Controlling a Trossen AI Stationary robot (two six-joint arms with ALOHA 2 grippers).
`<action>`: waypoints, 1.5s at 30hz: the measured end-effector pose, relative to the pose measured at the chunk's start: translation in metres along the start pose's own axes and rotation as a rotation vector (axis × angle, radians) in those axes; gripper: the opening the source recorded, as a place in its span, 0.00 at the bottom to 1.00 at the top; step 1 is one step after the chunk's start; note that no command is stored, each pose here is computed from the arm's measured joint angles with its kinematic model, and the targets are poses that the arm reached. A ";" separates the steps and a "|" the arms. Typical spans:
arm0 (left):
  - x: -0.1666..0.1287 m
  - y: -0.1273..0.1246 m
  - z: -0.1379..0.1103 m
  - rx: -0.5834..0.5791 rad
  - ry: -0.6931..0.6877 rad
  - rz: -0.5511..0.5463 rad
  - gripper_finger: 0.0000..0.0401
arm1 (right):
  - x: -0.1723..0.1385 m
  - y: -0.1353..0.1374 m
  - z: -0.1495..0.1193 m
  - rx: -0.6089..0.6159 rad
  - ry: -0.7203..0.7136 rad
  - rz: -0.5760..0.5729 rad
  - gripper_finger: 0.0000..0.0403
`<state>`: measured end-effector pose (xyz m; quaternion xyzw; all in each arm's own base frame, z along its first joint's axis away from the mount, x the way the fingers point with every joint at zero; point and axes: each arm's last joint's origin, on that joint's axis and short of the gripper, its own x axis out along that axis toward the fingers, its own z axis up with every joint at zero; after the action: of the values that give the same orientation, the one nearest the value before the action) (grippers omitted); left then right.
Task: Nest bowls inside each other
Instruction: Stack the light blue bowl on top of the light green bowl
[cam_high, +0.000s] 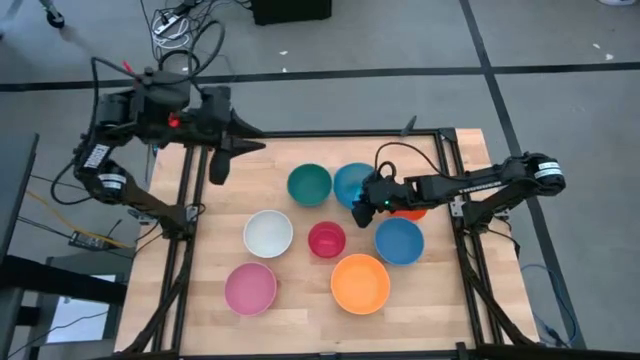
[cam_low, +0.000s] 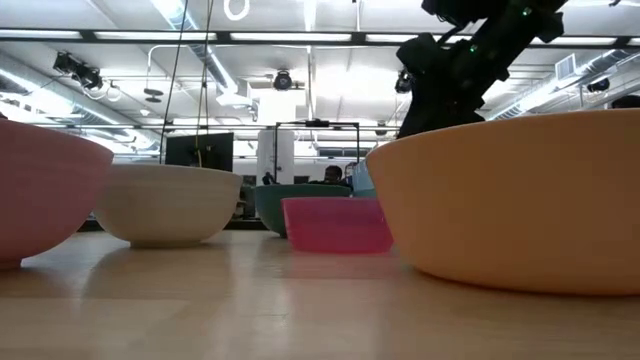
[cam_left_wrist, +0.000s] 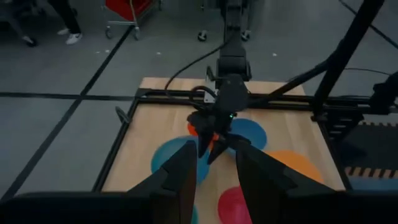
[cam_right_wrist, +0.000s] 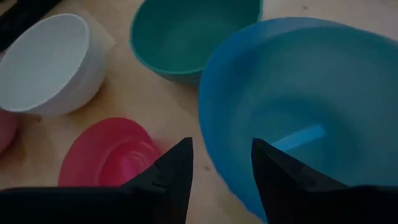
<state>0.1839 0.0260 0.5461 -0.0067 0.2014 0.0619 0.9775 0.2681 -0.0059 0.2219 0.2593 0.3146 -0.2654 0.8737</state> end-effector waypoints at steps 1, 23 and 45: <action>-0.001 0.000 -0.001 -0.001 0.008 0.004 0.30 | 0.000 0.000 0.000 -0.005 0.004 0.001 0.37; 0.001 0.000 -0.003 -0.004 0.034 0.011 0.30 | -0.001 -0.007 -0.009 -0.075 0.106 -0.060 0.10; 0.001 0.000 -0.007 -0.005 0.078 0.010 0.30 | 0.012 0.010 0.017 -0.138 -0.108 0.050 0.01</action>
<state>0.1817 0.0259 0.5389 -0.0105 0.2394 0.0668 0.9686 0.2894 -0.0123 0.2282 0.1915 0.2778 -0.2348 0.9116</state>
